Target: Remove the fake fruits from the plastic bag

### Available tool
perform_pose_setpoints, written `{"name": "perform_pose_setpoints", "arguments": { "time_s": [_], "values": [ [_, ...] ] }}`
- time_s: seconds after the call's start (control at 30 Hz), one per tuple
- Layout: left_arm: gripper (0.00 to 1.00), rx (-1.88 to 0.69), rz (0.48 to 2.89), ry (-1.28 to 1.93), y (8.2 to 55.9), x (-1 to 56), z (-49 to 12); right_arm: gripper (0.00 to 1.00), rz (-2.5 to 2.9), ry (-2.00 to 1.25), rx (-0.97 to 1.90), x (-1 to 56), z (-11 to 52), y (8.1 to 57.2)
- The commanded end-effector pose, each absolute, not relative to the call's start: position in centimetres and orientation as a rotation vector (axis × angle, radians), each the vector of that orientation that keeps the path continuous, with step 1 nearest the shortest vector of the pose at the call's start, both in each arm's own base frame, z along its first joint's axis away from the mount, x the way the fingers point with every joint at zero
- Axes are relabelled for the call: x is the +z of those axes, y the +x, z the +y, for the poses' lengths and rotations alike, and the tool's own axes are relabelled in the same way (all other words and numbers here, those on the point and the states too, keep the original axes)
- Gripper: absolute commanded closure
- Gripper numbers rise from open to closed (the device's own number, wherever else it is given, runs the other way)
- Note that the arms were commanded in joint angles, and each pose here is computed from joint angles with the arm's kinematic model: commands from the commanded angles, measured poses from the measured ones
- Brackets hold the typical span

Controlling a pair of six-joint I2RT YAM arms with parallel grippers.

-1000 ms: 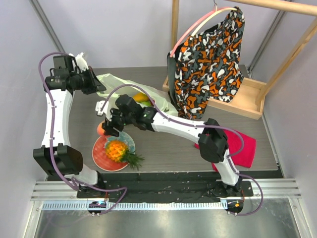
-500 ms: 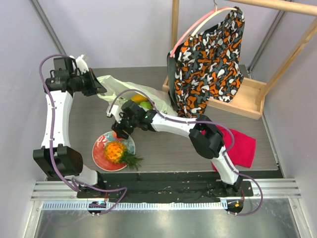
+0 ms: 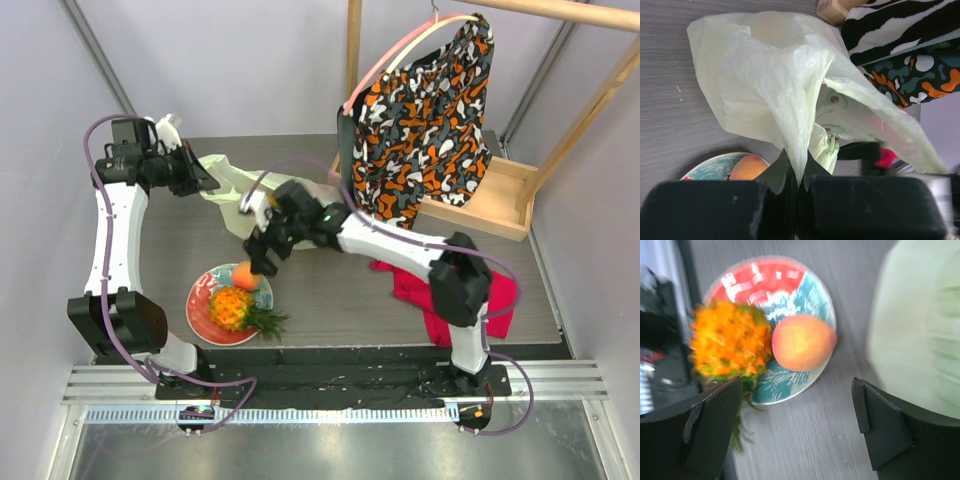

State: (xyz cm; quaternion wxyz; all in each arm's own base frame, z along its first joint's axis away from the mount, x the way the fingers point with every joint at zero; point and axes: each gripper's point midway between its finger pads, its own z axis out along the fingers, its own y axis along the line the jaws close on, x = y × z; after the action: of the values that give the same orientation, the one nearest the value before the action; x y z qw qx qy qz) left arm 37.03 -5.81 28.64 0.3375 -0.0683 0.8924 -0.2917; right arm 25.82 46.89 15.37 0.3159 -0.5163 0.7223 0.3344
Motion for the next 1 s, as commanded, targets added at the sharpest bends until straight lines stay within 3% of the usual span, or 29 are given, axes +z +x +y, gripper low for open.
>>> {"name": "perform_pose_setpoints", "arguments": {
  "time_s": [0.0, 0.1, 0.27, 0.43, 0.6, 0.7, 0.87, 0.97],
  "values": [
    [1.0, -0.838, 2.311, -0.177, 36.2, 28.3, -6.7, 0.0, 1.695, -1.177, 1.095, 30.6, 43.5, 26.7],
    [1.0, -0.874, 2.323, -0.192, 35.2, 27.6, -7.2, 0.06, 1.641, -1.122, 1.049, 33.5, 41.4, 28.2],
    [1.0, -0.955, 2.333, -0.155, 33.2, 27.4, -9.2, 0.23, 1.65, -1.121, 0.886, 30.8, 40.5, 30.4],
    [1.0, -1.019, 2.323, -0.129, 31.8, 27.8, -10.4, 0.34, 1.64, -1.166, 0.971, 29.6, 42.9, 29.8],
    [1.0, -1.036, 2.33, -0.144, 30.1, 27.0, -10.7, 0.47, 1.715, -1.138, 0.824, 27.0, 44.2, 31.5],
    [1.0, -1.037, 2.338, -0.147, 29.0, 26.8, -10.7, 0.64, 1.795, -1.045, 0.678, 24.9, 43.4, 34.1],
    [1.0, -1.037, 2.382, -0.174, 26.7, 25.1, -10.8, 0.65, 1.886, -1.045, 0.467, 19.5, 41.4, 36.2],
    [1.0, -1.007, 2.409, -0.187, 25.3, 23.8, -10.5, 0.65, 1.948, -1.114, 0.412, 15.9, 39.0, 34.6]
  ]
}}
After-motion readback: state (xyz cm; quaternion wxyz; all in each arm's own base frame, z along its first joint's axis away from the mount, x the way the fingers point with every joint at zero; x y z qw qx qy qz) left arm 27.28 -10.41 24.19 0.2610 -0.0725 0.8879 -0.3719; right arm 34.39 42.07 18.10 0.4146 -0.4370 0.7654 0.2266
